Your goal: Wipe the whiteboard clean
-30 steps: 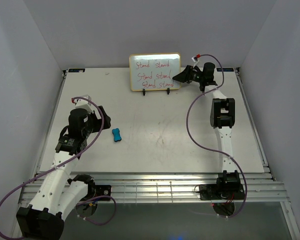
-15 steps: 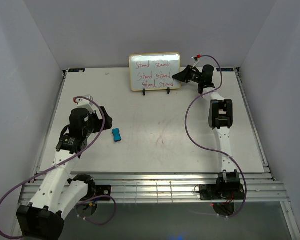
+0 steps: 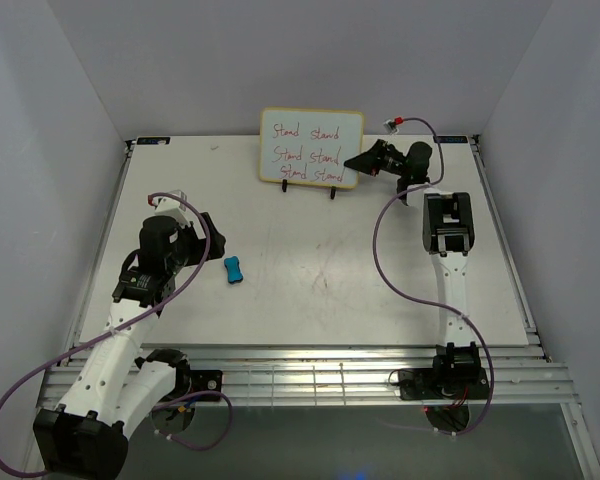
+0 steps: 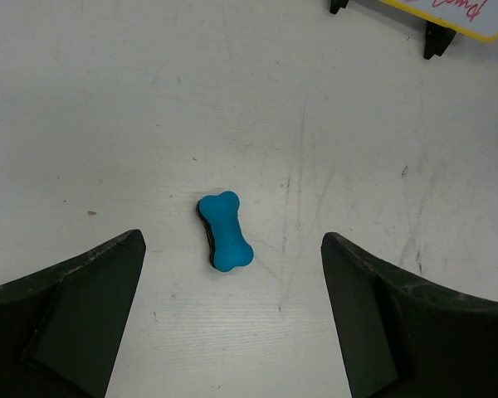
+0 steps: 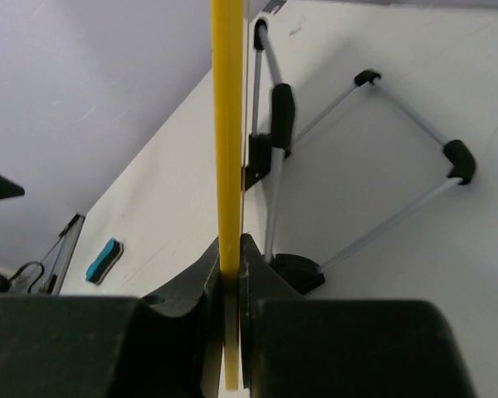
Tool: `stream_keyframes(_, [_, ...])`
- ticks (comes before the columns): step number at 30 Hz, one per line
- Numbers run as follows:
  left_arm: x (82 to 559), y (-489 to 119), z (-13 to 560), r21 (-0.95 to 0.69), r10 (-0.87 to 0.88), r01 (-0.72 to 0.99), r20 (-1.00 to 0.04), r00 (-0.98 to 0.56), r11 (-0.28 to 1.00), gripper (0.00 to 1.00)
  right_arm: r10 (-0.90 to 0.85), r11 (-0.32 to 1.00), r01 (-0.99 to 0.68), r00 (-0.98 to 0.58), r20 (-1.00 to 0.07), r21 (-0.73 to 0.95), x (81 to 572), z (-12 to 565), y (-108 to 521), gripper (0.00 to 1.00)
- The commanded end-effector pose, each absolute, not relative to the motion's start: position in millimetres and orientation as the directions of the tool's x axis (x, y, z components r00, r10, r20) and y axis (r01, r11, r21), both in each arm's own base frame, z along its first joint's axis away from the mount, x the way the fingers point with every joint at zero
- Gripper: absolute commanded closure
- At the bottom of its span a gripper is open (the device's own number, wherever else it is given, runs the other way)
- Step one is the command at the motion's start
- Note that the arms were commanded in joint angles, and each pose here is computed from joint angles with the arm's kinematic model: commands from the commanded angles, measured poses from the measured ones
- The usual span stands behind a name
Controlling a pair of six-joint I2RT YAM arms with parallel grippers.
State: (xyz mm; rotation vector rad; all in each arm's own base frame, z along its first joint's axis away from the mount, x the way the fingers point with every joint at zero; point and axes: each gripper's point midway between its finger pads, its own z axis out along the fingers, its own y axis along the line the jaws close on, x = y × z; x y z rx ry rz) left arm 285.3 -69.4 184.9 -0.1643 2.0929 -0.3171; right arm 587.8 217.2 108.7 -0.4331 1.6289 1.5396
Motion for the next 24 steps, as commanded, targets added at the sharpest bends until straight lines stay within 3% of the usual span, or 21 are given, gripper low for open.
stream_keyframes(1, [285, -72, 188, -0.290, -0.234, 0.035, -0.833, -0.501, 0.956, 0.02, 0.204, 0.113, -0.854, -0.480, -0.853, 0.508, 553, 124, 219, 0.92])
stream_keyframes(10, [282, -79, 192, -0.313, -0.235, 0.075, -0.832, -0.503, 0.947, 0.02, 0.215, 0.069, -0.859, -0.484, -0.848, 0.508, 493, 132, 204, 0.92])
stream_keyframes(24, [281, -83, 192, -0.320, -0.231, 0.094, -0.830, -0.507, 0.943, 0.02, 0.268, 0.273, -0.891, -0.292, -0.918, 0.363, 495, 212, 186, 0.92])
